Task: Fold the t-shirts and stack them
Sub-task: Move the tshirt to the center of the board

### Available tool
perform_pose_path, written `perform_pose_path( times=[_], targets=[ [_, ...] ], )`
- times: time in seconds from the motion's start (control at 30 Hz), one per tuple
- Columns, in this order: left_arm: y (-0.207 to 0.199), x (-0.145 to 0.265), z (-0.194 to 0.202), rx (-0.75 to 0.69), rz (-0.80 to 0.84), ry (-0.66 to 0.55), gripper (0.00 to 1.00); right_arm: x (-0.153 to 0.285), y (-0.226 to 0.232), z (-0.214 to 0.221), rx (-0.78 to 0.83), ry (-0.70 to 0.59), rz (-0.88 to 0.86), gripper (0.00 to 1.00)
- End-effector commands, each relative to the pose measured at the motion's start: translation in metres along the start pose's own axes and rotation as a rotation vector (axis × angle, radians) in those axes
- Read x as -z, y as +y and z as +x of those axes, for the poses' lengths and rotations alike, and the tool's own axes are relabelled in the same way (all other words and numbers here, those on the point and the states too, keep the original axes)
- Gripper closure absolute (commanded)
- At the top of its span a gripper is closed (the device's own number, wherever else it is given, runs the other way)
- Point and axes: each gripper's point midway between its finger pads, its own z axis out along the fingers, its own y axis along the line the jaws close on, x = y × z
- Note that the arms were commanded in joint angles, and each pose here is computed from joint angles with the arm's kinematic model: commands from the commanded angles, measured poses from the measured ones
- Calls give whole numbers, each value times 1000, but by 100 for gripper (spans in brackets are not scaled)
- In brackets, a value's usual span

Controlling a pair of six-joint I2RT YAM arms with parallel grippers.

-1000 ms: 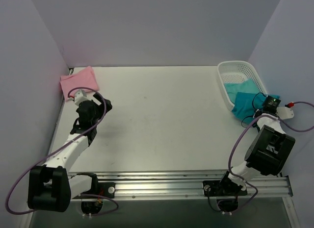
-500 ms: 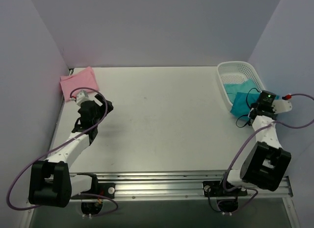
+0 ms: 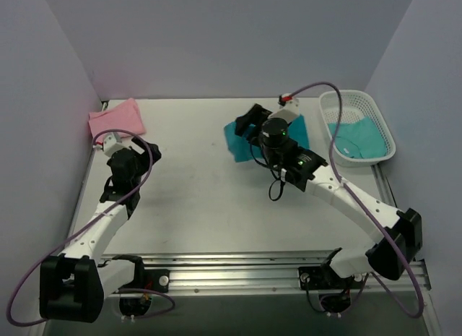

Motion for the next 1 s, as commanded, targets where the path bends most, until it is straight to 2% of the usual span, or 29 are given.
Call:
perform_pose_path(
  times=[0.0, 0.17, 0.27, 0.47, 0.53, 0.57, 0.63, 0.67, 0.73, 0.77, 0.97],
  targets=[
    [8, 8, -14, 2, -29, -49, 5, -13, -1, -7, 115, -37, 112, 0],
    [8, 15, -21, 17, -21, -79, 5, -9, -16, 7, 135, -23, 122, 0],
    [2, 18, -23, 20, 7, -76, 5, 5, -32, -2, 144, -52, 174, 0],
    [-41, 18, 5, 67, 196, 50, 5, 23, -66, -5, 169, -93, 270, 0],
    [-58, 10, 15, 13, 216, 78, 5, 20, -78, 10, 190, -64, 290, 0],
    [-66, 4, 39, -31, 216, 138, 6, 16, -76, 16, 183, -48, 271, 0],
    [-90, -4, 44, -87, 267, 161, 5, 3, -82, 41, 201, 8, 264, 0],
    [-95, -15, 61, -105, 284, 201, 5, -3, -77, 53, 194, 44, 232, 0],
    [-111, -26, 65, -109, 346, 221, 6, -17, -82, 76, 210, 99, 242, 0],
    [-111, -35, 81, -116, 368, 268, 6, -21, -80, 82, 210, 111, 234, 0],
    [-119, -77, 108, -178, 407, 332, 6, -32, -82, 108, 207, 164, 201, 0]
  ],
)
